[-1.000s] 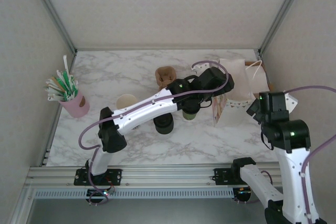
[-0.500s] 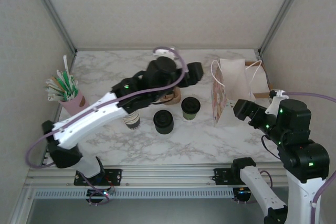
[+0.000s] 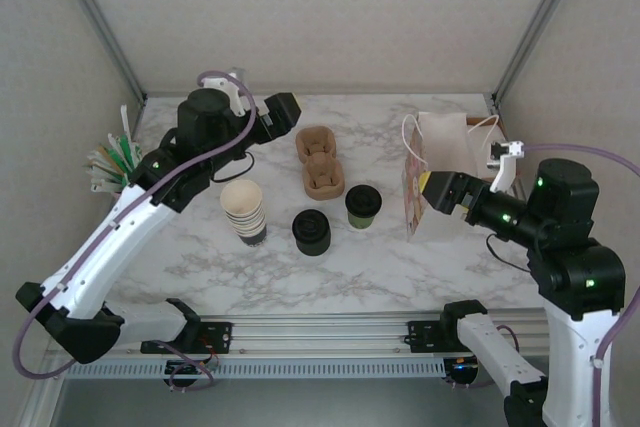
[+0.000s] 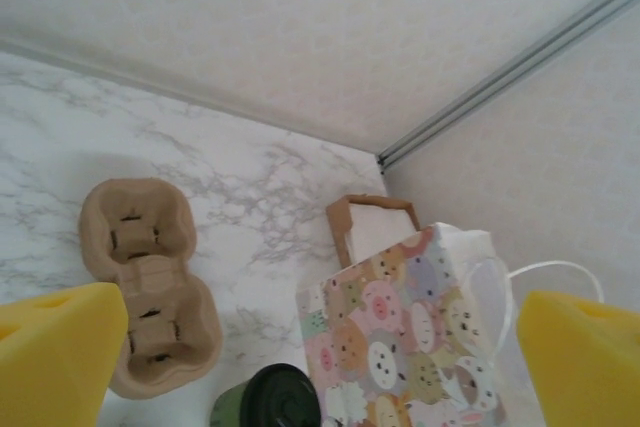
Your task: Pack the takeout coffee
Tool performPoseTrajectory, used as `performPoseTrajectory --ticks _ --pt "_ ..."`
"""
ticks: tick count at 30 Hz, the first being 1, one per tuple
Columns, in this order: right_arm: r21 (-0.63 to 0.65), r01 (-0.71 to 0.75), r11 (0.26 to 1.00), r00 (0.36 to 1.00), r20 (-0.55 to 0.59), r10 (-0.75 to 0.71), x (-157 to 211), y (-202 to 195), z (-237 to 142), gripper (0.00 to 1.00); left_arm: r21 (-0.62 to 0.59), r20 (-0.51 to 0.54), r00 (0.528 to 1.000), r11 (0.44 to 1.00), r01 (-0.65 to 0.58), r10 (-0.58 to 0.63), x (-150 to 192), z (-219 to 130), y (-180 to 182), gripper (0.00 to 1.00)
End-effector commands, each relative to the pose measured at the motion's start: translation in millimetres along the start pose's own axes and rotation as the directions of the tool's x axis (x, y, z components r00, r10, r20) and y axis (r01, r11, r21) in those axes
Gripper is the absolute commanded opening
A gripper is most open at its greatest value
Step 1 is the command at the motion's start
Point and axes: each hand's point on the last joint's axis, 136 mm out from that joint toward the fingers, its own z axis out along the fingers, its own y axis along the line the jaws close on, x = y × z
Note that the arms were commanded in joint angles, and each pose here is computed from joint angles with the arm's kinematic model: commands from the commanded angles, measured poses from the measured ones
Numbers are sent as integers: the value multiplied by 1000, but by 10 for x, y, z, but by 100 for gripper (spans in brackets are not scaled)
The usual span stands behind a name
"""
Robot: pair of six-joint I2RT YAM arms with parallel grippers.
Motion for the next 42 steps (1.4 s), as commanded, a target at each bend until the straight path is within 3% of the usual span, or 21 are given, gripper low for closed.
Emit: performPoseTrajectory --ticks 1,7,17,21,27,34,42 --pt "-89 33 995 999 -1 -33 -139 194 53 91 31 -101 994 999 34 -30 157 211 176 100" --pt "-113 66 991 996 -46 -72 -299 225 383 90 -6 -125 987 995 100 -100 85 461 632 100" --pt "21 286 958 937 -215 -274 -191 335 1358 86 -84 -138 971 979 184 -194 -92 811 1477 98" --pt "98 356 930 899 -307 -312 -90 282 1857 83 -57 -177 952 968 243 -249 -43 966 1702 89" --pt "239 414 878 859 -421 -291 8 -10 2504 79 -61 -254 925 959 278 -284 226 1256 1934 62" --pt "343 468 814 821 -509 -258 136 -369 3079 72 -69 -304 905 954 290 -297 434 1526 2139 41" --pt "411 505 759 792 -569 -219 287 -756 3590 64 -65 -405 865 953 296 -296 784 1724 2290 33"
